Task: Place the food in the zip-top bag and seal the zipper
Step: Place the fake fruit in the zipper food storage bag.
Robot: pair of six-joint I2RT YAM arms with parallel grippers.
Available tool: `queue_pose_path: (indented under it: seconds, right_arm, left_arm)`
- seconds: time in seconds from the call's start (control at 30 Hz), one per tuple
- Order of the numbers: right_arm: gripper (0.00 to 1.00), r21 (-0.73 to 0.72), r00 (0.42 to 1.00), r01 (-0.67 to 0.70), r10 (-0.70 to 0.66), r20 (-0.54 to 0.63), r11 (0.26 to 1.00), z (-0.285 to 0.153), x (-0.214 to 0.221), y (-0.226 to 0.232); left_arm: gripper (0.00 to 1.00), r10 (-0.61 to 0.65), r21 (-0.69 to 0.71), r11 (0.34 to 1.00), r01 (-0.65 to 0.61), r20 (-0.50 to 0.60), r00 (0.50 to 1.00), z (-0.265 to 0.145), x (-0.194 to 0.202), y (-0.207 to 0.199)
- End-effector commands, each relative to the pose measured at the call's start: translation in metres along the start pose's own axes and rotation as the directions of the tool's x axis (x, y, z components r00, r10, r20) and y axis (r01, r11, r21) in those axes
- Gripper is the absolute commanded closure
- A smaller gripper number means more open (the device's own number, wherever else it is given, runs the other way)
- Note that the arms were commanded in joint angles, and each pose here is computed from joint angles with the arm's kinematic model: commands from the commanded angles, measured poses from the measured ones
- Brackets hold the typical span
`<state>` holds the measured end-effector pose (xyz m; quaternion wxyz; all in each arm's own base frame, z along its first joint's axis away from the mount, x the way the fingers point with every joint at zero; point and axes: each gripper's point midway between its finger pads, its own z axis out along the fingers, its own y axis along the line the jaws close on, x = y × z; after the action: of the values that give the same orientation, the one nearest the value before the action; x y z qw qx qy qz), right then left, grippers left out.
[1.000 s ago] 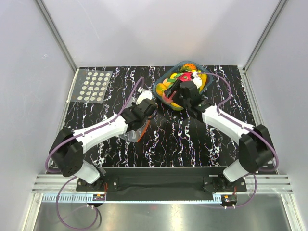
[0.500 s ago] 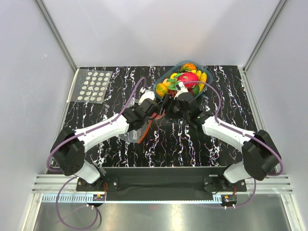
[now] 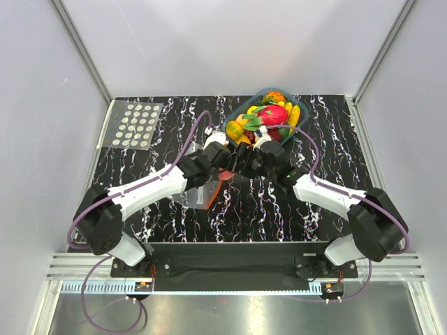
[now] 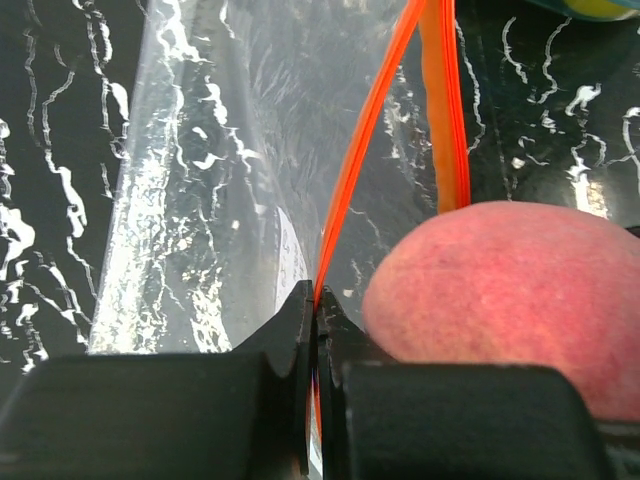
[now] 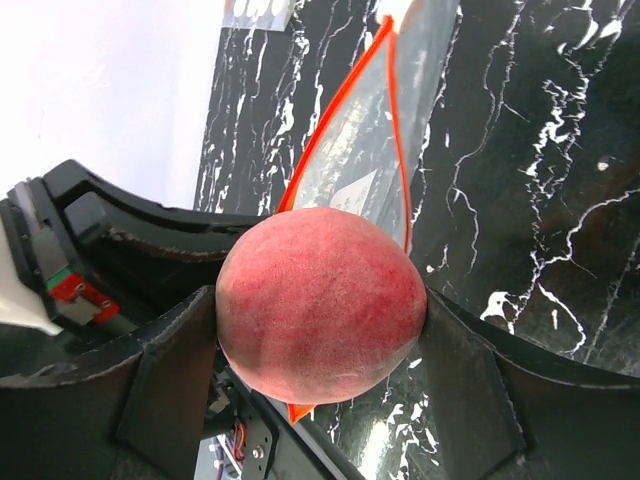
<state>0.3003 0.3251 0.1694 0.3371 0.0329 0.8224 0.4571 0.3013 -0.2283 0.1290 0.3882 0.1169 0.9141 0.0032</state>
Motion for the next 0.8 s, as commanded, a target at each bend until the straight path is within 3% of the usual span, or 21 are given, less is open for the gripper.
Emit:
queue_pose_path:
  seconds: [0.0, 0.53, 0.63, 0.77]
  right_arm:
    - [0.52, 0.002, 1.000, -0.003, 0.003, 0.026, 1.000, -0.004, -0.007, 0.009]
    - [0.52, 0.138, 0.999, -0.047, 0.043, 0.030, 0.989, -0.010, 0.004, -0.017]
    - [0.45, 0.116, 0.999, -0.030, 0.027, 0.027, 0.993, -0.012, 0.005, -0.005]
    - [0.25, 0.099, 0.999, -0.005, 0.001, 0.036, 0.995, -0.019, 0.005, 0.014]
  left_arm:
    - [1.00, -0.081, 0.103, 0.992, 0.073, 0.084, 0.993, -0.017, -0.034, -0.018]
    - [1.00, -0.194, 0.343, 0.929, 0.141, 0.127, 0.973, -0.080, -0.065, -0.037]
    - [1.00, -0.215, 0.417, 0.896, 0.154, 0.102, 0.971, -0.089, -0.063, -0.048]
    - [1.00, -0.249, 0.475, 0.861, 0.183, 0.078, 0.965, -0.090, -0.059, -0.060]
